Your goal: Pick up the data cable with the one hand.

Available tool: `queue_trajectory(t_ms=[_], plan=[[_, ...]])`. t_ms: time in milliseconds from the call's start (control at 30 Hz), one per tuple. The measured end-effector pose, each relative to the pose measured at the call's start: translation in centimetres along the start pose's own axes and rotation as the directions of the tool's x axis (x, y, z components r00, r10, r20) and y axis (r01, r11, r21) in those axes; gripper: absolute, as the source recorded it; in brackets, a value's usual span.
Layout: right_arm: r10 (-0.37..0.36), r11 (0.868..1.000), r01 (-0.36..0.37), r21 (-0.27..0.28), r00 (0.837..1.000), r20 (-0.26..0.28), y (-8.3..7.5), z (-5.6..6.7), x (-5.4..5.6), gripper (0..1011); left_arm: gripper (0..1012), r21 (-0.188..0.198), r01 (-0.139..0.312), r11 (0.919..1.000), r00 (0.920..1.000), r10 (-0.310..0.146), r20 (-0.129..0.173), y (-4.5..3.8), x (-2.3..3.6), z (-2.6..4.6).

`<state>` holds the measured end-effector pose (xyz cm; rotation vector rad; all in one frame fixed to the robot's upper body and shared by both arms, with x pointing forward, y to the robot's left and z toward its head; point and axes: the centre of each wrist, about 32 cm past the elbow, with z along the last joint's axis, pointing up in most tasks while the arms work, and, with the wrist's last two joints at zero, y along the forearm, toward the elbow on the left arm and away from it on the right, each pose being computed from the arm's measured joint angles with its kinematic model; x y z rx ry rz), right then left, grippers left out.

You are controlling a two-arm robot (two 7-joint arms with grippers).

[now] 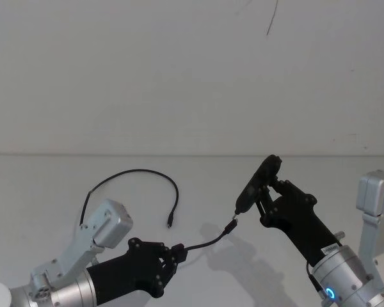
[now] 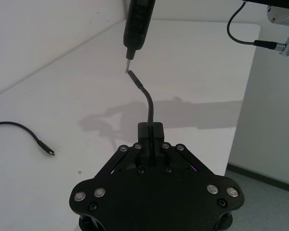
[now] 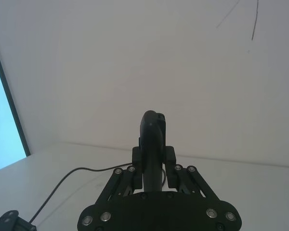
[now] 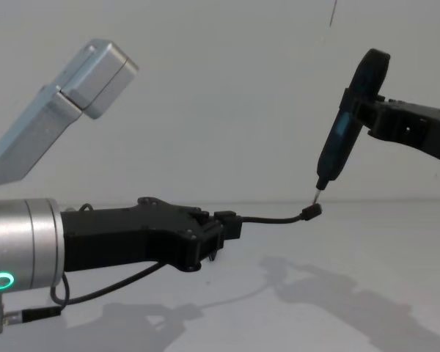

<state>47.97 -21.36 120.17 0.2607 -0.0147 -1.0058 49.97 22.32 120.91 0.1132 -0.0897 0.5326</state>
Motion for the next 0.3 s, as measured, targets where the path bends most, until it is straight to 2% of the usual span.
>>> queue_trajectory(t_ms=[300], plan=[[0.007, 1.0, -0.007, -0.001, 1.0, -0.013, -0.11, 0.15, -0.02, 269, 50, 0.0, 0.0, 1.0, 1.0, 0.0, 0.0, 0.0, 0.0, 0.0]])
